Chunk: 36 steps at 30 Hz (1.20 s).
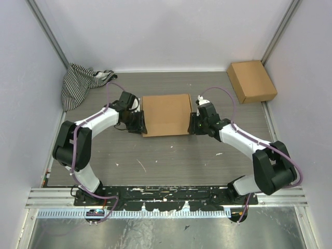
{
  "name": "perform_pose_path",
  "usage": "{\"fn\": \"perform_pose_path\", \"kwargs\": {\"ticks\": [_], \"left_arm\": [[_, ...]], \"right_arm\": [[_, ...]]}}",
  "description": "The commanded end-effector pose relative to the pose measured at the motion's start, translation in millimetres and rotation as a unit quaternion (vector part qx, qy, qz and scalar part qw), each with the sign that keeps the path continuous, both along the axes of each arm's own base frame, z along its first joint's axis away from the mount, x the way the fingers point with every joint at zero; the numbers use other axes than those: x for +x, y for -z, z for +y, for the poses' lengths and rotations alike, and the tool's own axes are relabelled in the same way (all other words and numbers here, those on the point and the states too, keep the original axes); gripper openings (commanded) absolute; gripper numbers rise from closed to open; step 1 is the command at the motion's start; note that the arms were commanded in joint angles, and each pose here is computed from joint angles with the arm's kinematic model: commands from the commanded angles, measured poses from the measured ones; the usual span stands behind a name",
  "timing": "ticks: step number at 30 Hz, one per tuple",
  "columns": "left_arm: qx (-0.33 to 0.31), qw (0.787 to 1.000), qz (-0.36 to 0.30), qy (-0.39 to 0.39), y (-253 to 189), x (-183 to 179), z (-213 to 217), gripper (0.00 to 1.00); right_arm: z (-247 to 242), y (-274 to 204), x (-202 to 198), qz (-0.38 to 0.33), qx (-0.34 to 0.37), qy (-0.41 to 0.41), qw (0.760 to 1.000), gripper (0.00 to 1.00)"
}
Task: Fold the paper box
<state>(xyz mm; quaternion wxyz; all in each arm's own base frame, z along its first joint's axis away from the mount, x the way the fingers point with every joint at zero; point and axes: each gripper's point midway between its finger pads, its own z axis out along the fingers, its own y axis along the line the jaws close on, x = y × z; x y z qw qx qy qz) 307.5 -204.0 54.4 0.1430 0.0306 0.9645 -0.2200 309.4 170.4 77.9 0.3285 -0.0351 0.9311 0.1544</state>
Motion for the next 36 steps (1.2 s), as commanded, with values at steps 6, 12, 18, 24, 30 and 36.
{"fn": "perform_pose_path", "kwargs": {"ticks": [6,12,18,24,30,36], "left_arm": [[-0.004,1.0,-0.022,-0.01,6,9,-2,0.43],[0.0,0.999,-0.03,-0.016,8,16,-1,0.43],[0.004,0.998,-0.059,-0.027,-13,21,3,0.43],[0.002,0.99,-0.136,-0.048,-88,28,13,0.43],[-0.055,0.975,-0.213,-0.038,-143,79,-25,0.45],[-0.062,0.973,-0.221,0.011,-135,134,-91,0.45]], "right_arm": [[-8,3,16,-0.032,-0.016,0.036,0.999,0.34],[-8,19,26,-0.03,-0.026,0.047,0.998,0.22],[-14,27,34,-0.042,-0.038,0.067,0.996,0.12],[-11,0,24,-0.056,-0.016,0.051,0.997,0.08],[-1,4,17,-0.04,0.003,0.037,0.999,0.01],[3,26,23,-0.012,-0.001,0.048,0.999,0.01]]}}
